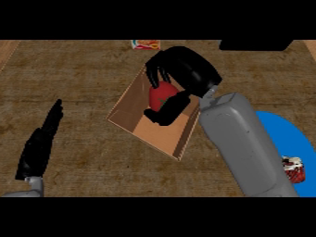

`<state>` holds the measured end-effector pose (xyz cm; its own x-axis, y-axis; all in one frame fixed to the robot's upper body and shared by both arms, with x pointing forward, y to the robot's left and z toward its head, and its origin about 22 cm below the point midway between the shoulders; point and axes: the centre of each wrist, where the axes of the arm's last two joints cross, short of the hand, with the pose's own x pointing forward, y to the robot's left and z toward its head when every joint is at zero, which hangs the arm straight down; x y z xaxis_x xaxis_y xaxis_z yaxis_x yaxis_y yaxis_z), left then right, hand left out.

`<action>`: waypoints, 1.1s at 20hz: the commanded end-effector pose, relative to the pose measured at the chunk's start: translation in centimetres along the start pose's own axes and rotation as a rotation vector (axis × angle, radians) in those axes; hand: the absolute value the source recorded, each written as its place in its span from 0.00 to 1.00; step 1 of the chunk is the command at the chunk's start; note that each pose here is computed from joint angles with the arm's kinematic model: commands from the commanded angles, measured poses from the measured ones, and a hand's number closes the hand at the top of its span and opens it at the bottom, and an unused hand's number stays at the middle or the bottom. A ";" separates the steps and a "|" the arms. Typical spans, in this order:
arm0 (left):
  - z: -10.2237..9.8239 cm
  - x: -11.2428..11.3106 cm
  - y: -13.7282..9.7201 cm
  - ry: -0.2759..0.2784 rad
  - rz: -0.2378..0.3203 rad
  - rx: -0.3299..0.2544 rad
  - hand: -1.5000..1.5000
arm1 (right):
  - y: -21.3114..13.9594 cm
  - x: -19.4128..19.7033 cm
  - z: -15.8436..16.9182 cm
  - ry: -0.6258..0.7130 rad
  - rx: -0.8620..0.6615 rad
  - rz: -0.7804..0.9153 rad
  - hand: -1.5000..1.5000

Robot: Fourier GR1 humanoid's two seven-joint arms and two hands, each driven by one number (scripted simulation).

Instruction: Pick the tomato from the plate and place it in the cardboard box

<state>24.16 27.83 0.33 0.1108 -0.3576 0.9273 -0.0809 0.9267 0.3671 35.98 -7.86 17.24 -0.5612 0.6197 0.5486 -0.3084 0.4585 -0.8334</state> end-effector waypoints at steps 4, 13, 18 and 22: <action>-1.5 1.3 -0.4 0.012 0.000 0.013 0.50 | 6.2 -1.6 -1.8 0.151 0.061 -0.036 0.00; -0.4 1.7 0.5 -0.012 0.004 -0.016 0.50 | 6.9 -2.9 -4.3 0.112 -0.040 -0.219 0.00; 1.0 -0.4 0.1 0.019 -0.004 -0.014 0.50 | 5.0 -4.4 -3.7 0.115 -0.286 -0.426 0.00; -0.8 1.1 1.8 0.005 0.004 -0.001 0.50 | 3.5 -5.9 -3.2 0.099 -0.349 -0.609 0.00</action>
<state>24.41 28.29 1.54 0.1051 -0.3576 0.9280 -0.0729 0.9278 0.3658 40.22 -6.29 11.55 -0.3270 0.3710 0.8692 -0.2901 0.8359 -0.4659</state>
